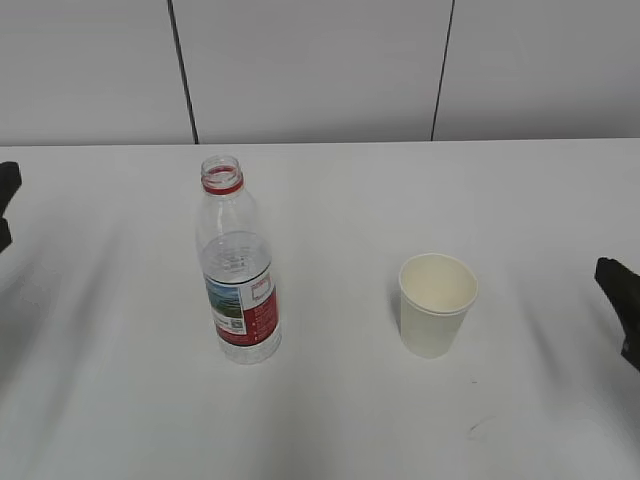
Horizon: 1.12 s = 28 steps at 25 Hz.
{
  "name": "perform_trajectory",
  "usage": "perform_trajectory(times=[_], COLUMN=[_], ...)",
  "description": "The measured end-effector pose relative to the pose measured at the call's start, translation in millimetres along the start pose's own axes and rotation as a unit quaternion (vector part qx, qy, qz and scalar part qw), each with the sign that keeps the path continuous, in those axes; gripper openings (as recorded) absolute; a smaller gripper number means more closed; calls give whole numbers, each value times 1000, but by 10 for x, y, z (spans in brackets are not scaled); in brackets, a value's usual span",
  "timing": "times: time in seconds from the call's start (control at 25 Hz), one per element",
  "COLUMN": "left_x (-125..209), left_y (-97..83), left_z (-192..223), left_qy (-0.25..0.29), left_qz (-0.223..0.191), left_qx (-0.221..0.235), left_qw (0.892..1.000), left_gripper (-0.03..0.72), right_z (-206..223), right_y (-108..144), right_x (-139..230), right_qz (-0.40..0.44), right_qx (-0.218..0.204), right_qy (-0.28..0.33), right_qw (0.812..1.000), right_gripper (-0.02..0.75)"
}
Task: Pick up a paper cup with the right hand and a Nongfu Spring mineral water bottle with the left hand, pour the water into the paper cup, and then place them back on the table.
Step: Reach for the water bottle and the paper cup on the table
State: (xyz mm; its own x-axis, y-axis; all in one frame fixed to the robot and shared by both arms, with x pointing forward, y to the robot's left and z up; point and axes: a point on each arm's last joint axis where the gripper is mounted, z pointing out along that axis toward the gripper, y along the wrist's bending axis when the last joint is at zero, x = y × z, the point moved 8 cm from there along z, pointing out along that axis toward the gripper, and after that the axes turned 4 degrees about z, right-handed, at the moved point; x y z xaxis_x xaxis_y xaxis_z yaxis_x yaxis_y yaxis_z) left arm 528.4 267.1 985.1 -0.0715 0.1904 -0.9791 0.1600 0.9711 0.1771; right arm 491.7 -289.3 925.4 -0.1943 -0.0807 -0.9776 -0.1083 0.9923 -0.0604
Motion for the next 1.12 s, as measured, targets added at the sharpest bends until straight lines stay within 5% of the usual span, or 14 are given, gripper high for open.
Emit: perform_trajectory(times=[0.56, 1.12], left_x=[516, 724], left_y=[-542, -913], left_z=[199, 248], left_qy=[68, 48], left_qz=[36, 50], left_qx=[112, 209], left_qw=[991, 975], left_gripper=[519, 519], right_z=[180, 173], right_y=[326, 549], right_x=[498, 957], right_qz=[-18, -24], right_qx=[-102, -173], right_qy=[66, 144], right_qw=[992, 974], right_gripper=[581, 582])
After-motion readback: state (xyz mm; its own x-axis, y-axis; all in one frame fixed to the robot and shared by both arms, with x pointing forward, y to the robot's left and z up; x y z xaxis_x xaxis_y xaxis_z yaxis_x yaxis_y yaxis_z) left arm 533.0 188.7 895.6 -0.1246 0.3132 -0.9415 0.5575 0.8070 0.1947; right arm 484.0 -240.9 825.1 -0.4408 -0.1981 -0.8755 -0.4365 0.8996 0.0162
